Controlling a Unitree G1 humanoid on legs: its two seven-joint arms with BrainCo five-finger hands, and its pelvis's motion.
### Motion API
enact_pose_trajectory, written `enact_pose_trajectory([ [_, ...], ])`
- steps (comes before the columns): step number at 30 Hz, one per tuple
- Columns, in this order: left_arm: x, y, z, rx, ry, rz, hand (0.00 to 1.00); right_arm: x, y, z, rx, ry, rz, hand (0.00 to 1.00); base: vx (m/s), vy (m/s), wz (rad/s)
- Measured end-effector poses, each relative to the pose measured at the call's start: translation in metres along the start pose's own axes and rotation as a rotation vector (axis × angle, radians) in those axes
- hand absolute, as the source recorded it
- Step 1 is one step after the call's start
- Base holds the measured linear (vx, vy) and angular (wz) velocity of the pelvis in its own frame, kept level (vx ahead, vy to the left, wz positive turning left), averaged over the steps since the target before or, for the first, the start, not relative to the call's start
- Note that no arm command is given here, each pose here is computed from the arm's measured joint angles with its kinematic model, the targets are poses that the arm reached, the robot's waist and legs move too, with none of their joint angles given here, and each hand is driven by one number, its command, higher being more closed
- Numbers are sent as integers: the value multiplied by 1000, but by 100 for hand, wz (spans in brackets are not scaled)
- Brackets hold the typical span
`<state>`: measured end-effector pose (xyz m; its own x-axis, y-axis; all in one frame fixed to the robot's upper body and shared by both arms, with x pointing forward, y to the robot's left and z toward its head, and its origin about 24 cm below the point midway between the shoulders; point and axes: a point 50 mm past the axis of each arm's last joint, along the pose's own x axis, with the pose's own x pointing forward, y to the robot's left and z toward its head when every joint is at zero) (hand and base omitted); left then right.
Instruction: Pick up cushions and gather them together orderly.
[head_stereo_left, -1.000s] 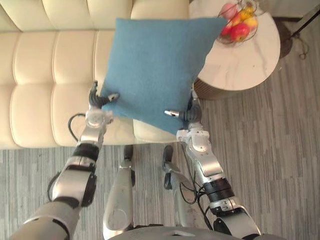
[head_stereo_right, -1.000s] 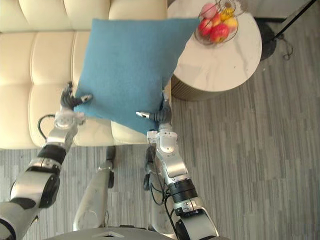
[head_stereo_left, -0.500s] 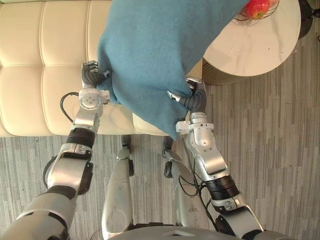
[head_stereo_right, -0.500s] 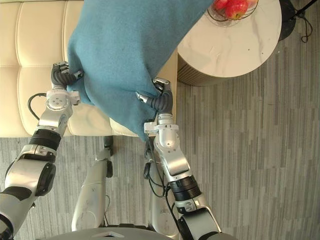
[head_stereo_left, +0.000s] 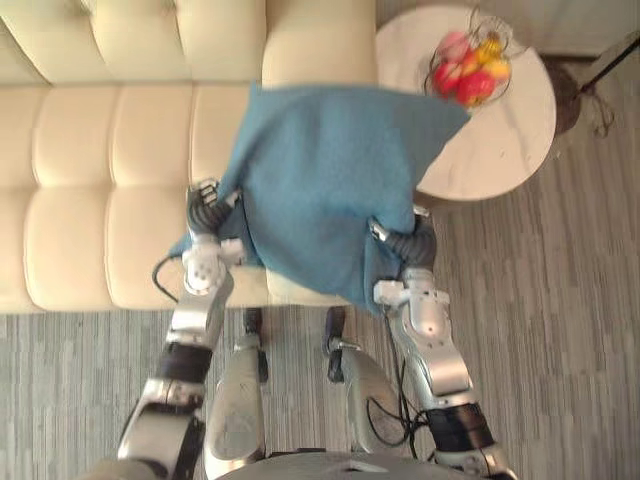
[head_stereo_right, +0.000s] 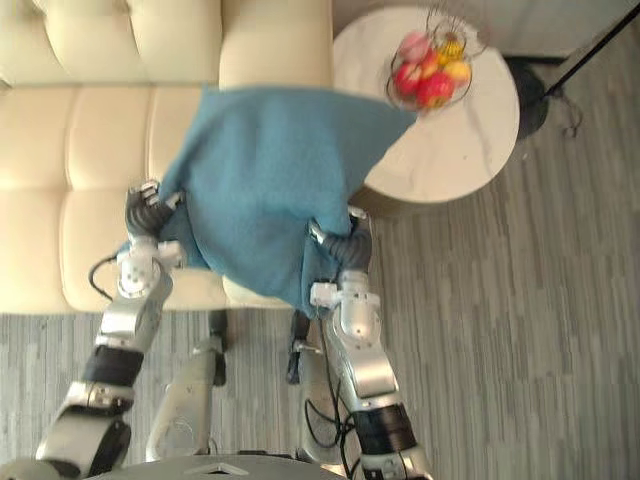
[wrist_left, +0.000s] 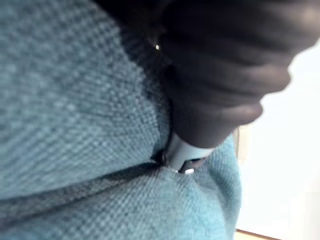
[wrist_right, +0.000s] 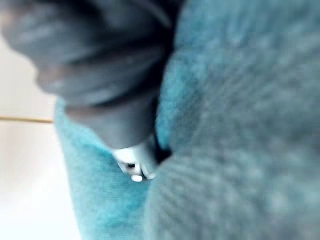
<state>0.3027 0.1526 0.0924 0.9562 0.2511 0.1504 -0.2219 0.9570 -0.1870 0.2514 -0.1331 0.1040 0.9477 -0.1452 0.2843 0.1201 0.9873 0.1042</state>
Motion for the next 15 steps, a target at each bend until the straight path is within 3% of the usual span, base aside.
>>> enact_pose_trajectory([
  [7,-63,22,-29,-2,118,65,100,-38,-12,-27,-56,152,40,100,109,-6,11],
  [15,-94,41,-37,21,162,91,100,-50,-9,-34,-129,183,100,100,23,-2,24],
])
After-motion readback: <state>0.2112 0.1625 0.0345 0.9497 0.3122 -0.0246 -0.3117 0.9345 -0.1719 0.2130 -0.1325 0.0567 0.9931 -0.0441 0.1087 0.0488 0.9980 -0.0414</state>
